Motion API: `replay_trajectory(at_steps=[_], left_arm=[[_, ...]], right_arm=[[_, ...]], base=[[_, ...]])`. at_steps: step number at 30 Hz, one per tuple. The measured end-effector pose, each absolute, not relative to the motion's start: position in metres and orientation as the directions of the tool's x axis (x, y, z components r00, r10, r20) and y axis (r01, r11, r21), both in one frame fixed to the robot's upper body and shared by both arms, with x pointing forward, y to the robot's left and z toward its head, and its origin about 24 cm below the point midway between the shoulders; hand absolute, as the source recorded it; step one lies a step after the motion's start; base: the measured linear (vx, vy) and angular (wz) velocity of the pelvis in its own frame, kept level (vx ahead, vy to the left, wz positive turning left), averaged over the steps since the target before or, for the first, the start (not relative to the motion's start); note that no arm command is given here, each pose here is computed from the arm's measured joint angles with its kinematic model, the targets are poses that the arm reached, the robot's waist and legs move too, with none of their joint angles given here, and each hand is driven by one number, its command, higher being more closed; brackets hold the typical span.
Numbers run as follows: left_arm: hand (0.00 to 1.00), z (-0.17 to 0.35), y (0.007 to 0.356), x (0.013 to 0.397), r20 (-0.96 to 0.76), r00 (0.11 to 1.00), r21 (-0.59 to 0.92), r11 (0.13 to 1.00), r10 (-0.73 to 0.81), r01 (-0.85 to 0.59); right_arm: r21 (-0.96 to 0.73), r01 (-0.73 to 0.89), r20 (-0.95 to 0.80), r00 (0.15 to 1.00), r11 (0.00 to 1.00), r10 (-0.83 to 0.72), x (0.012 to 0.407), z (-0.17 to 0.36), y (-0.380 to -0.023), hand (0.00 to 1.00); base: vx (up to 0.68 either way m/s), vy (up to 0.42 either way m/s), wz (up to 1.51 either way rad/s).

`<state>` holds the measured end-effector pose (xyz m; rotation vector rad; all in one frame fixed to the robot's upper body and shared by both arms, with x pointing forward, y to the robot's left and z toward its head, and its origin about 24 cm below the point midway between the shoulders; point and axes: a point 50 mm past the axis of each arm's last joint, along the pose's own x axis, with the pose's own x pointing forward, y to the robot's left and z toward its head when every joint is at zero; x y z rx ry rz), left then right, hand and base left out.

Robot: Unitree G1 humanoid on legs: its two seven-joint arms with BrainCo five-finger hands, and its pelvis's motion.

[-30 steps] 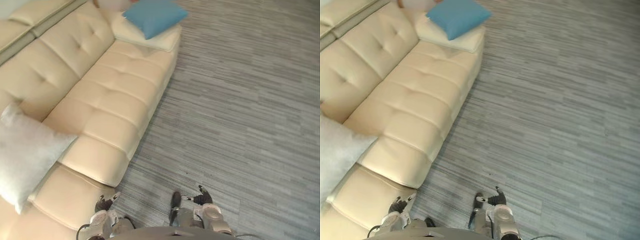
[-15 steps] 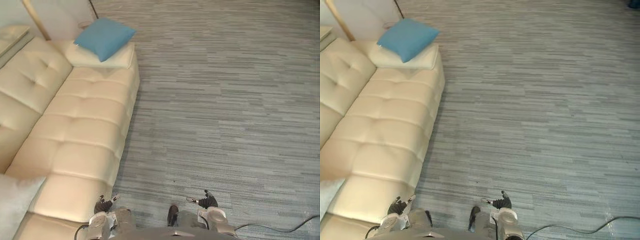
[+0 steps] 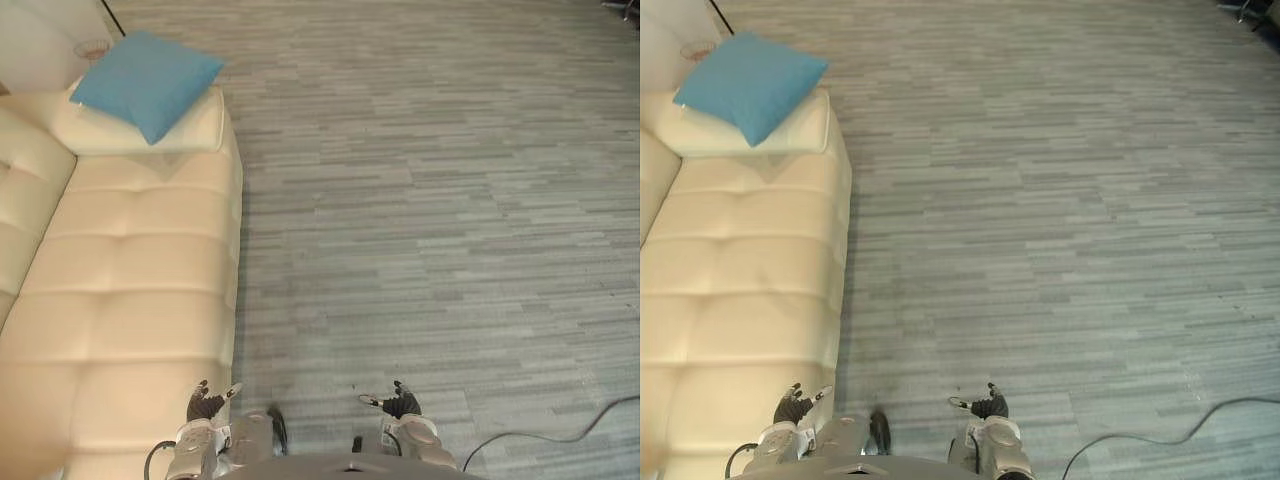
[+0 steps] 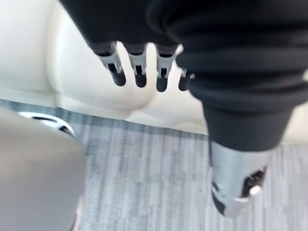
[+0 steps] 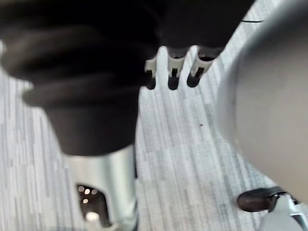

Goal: Pick up cushions and gather them together orderly.

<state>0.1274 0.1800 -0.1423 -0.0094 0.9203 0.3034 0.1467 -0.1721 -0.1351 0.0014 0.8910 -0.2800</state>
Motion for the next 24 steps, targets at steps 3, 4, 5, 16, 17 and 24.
replay_trajectory(at_steps=[3,4,5,16,17,24], left_arm=[[0.00,-0.141,0.178,0.132,-0.780,0.574,0.116,0.959,0.249,-0.258],[0.00,-0.141,0.176,0.133,-0.779,0.577,0.111,0.960,0.244,-0.257],[0.00,-0.140,0.176,0.135,-0.777,0.580,0.111,0.960,0.244,-0.256],[0.00,-0.143,0.158,0.147,-0.791,0.579,0.086,0.972,0.199,-0.217],[0.00,-0.143,0.159,0.146,-0.792,0.574,0.082,0.969,0.206,-0.234],[0.00,-0.136,0.172,0.148,-0.761,0.597,0.080,0.949,0.255,-0.303]], right_arm=[[-0.120,0.240,-0.752,0.612,0.963,-0.246,0.153,-0.132,-0.174,0.00],[-0.121,0.247,-0.733,0.632,0.962,-0.254,0.158,-0.128,-0.176,0.00],[-0.120,0.251,-0.721,0.643,0.961,-0.258,0.161,-0.126,-0.177,0.00],[-0.158,0.306,-0.714,0.622,0.939,-0.323,0.164,-0.125,-0.202,0.00],[-0.160,0.305,-0.726,0.608,0.939,-0.321,0.159,-0.127,-0.202,0.00],[-0.128,0.283,-0.752,0.598,0.951,-0.279,0.155,-0.132,-0.186,0.00]], base=[[0.44,-0.079,0.07],[0.54,-0.184,0.08],[0.46,-0.189,0.15],[0.47,-0.292,0.38],[0.37,-0.208,0.40],[0.42,0.014,-0.06]])
